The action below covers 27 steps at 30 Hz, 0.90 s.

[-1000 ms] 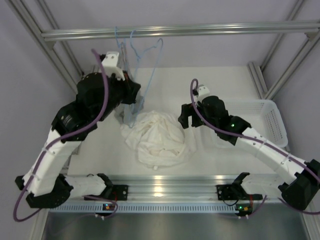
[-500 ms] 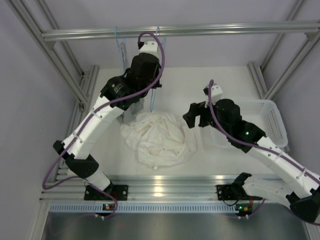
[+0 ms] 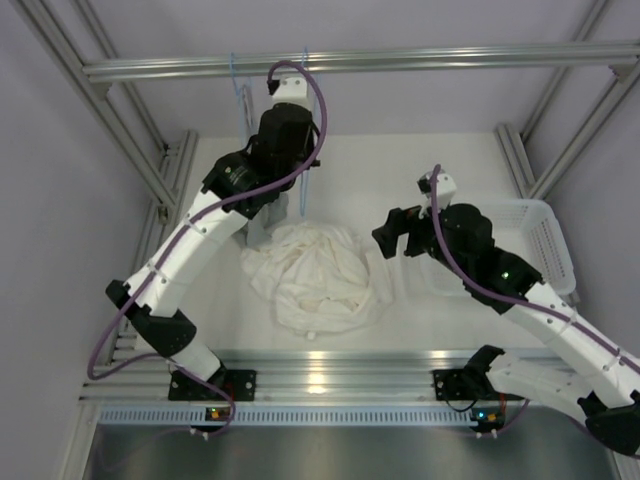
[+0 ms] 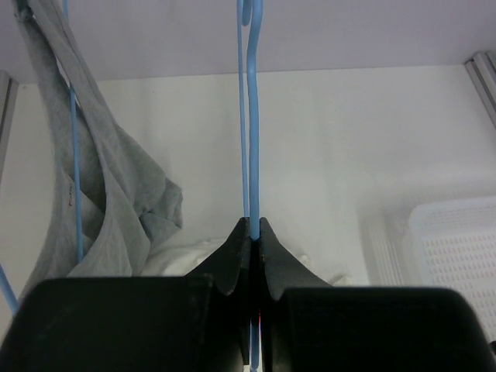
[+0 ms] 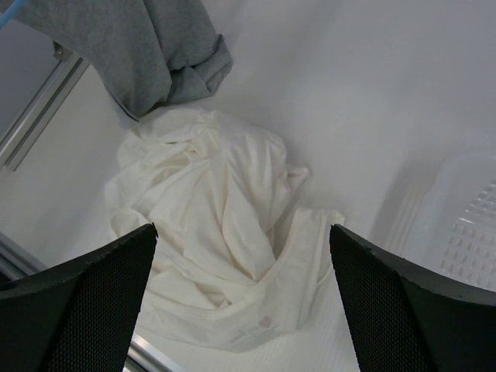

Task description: Remove the tank top from the hanger

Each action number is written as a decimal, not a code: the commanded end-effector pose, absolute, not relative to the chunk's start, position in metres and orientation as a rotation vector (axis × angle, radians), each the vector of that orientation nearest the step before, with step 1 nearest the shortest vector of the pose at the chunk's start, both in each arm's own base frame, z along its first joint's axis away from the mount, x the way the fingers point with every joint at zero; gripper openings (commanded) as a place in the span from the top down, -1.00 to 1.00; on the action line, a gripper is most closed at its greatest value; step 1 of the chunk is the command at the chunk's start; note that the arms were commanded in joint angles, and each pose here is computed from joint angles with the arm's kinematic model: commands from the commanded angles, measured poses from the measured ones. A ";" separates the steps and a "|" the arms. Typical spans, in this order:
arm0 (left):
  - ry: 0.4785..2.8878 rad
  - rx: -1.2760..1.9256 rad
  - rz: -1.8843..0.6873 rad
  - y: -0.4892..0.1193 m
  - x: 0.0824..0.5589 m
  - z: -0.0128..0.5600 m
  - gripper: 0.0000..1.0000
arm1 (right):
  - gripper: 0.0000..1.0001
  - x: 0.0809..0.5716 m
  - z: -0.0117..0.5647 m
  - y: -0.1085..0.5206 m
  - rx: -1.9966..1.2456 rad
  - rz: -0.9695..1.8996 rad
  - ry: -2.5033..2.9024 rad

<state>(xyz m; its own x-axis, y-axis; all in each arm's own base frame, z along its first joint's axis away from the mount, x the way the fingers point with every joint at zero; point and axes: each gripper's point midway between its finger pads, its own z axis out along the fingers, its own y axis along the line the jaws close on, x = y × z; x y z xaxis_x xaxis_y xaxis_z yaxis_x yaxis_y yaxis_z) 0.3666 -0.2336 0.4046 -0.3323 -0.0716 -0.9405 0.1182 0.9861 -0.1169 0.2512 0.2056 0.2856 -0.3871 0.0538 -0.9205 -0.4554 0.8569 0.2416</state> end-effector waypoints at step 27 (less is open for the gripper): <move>2.002 0.081 -0.431 -0.221 0.337 0.366 -0.97 | -0.99 0.244 0.235 0.251 -0.526 0.721 1.993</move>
<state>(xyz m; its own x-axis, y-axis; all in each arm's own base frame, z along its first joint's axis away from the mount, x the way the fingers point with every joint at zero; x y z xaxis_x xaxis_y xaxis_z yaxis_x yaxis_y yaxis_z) 0.3696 -0.2261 0.3200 -0.5182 -0.0751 -0.8520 0.1533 0.9718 -0.1790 0.2429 0.2292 0.2396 -0.4810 -0.0692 -0.8740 -0.5484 0.8015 0.2383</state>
